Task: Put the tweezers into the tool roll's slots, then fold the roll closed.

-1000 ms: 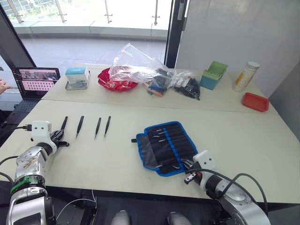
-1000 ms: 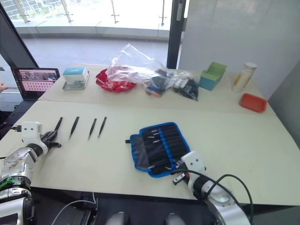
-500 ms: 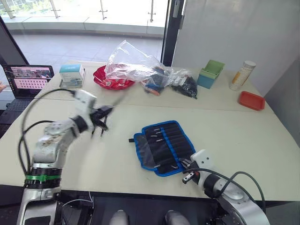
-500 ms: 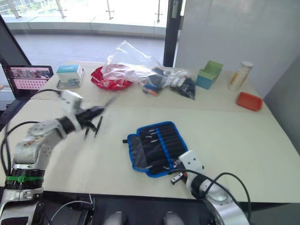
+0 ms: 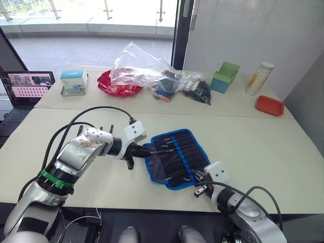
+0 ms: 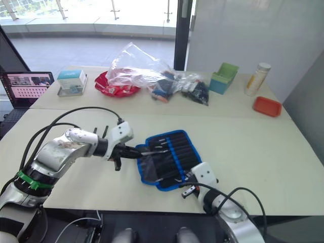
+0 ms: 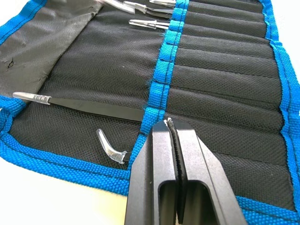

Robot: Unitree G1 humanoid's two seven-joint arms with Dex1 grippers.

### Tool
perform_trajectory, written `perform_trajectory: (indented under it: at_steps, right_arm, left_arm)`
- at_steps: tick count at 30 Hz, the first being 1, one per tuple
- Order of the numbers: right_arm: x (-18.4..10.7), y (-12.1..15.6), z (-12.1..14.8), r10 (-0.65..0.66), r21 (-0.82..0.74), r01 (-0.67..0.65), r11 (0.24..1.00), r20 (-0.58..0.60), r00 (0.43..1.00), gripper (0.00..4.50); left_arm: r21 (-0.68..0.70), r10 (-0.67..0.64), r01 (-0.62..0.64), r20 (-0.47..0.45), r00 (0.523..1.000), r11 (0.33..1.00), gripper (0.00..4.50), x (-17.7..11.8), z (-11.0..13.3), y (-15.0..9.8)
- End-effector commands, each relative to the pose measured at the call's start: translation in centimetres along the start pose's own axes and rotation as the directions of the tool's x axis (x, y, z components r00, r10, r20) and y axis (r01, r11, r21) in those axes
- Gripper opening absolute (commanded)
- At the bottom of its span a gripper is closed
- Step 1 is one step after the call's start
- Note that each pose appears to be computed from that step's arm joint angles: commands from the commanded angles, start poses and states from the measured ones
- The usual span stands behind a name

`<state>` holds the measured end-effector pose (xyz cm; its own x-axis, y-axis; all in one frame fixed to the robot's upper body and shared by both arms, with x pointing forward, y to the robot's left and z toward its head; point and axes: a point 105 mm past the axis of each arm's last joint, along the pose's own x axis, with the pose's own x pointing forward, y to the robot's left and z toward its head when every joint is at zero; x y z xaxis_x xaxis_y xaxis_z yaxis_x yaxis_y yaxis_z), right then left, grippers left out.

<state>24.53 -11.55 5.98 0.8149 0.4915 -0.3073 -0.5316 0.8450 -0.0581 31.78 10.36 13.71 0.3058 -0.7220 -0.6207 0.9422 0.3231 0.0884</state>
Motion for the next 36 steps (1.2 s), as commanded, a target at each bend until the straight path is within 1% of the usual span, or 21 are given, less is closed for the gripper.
perform_trajectory:
  at_steps: [1,8,16,20,31,33,36]
  right_arm:
    - [0.1,0.8,-2.1,0.013,0.025,-0.011,1.000,-0.080,0.997,0.00]
    - [0.1,1.1,-2.0,0.006,0.031,-0.003,1.000,-0.077,0.997,0.00]
    - [0.0,1.6,-2.1,0.009,0.039,-0.006,0.999,-0.078,0.997,0.00]
    - [0.0,1.8,-2.0,0.010,0.044,-0.006,0.999,-0.077,0.997,0.00]
    - [-0.2,2.4,-1.6,0.046,0.026,-0.044,0.999,-0.081,0.996,0.00]
    - [-0.2,2.7,-1.7,0.059,0.023,-0.057,0.998,-0.090,0.994,0.00]
    - [-0.3,3.3,-1.8,0.092,0.026,-0.090,0.996,-0.100,0.991,0.00]
  left_arm:
    - [0.063,-0.012,0.013,-0.011,1.000,0.998,0.03,0.3,1.2,-0.3]
    - [0.127,0.002,0.006,-0.063,0.998,0.992,0.03,1.8,0.5,0.2]
    - [0.168,-0.030,0.037,-0.048,0.998,0.985,0.03,3.8,1.2,-0.3]
    - [0.192,0.001,0.011,-0.062,0.998,0.981,0.03,4.6,1.0,0.6]
    - [0.248,-0.037,0.041,-0.018,0.999,0.968,0.03,8.0,3.2,0.6]
    - [0.253,-0.051,0.051,-0.009,0.999,0.966,0.03,9.0,3.5,0.4]
    - [0.274,-0.058,0.065,-0.032,0.998,0.960,0.03,10.8,2.6,0.2]
